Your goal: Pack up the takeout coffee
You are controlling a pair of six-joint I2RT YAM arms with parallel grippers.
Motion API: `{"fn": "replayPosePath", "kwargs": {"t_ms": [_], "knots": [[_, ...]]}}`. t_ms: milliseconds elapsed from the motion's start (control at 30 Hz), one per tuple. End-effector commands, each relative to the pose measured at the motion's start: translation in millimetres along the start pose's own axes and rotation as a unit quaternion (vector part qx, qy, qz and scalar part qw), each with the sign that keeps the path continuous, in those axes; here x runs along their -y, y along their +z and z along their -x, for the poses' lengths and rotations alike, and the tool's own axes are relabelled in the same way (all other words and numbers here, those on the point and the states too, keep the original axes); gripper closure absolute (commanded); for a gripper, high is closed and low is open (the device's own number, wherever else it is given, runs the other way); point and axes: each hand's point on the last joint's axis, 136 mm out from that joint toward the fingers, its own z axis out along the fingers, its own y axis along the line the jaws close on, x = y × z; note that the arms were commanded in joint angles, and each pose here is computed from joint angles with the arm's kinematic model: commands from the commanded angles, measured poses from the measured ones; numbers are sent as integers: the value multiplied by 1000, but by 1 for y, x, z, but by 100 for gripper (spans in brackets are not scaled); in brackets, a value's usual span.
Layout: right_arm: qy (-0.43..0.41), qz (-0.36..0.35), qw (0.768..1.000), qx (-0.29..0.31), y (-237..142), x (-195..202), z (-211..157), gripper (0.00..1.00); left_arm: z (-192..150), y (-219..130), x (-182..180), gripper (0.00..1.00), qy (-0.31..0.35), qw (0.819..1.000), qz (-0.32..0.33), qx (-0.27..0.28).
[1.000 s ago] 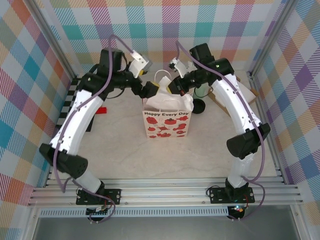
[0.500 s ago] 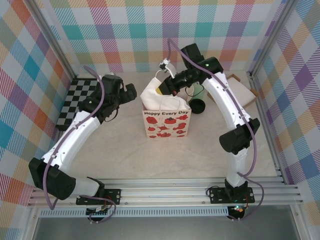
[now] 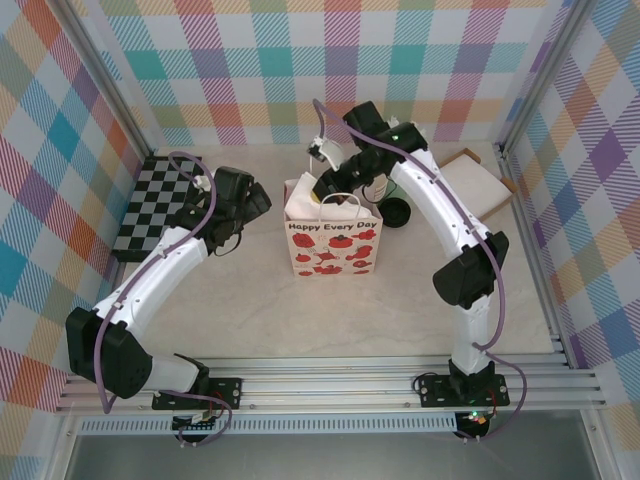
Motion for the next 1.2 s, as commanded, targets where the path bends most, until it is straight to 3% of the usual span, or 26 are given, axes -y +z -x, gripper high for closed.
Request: {"fn": "replayPosePath", "kwargs": {"t_ms": [0, 400, 600, 800, 933, 1067, 1167], "knots": [[-52, 3, 999, -11, -11, -10, -10, 100, 1, 4, -1, 0, -9, 1000, -3, 2], [-117, 2, 992, -40, 14, 9, -18, 100, -10, 3, 6, 0, -6, 999, -28, -25], [-108, -35, 991, -77, 35, 24, -23, 100, -16, 5, 14, 0, -17, 998, -51, -40], [-101, -59, 989, -88, 34, 33, -25, 84, -15, 1, 12, 0, -22, 998, -49, -38], [-114, -51, 990, -61, 22, 21, -13, 81, -14, -1, 13, 0, -19, 998, -56, -35], [-120, -33, 991, -40, 14, 7, -6, 96, -17, 0, 17, 0, -20, 997, -65, -43], [-104, -21, 994, -34, 17, 4, -4, 100, -20, 2, 21, 0, -20, 996, -73, -50]]}}
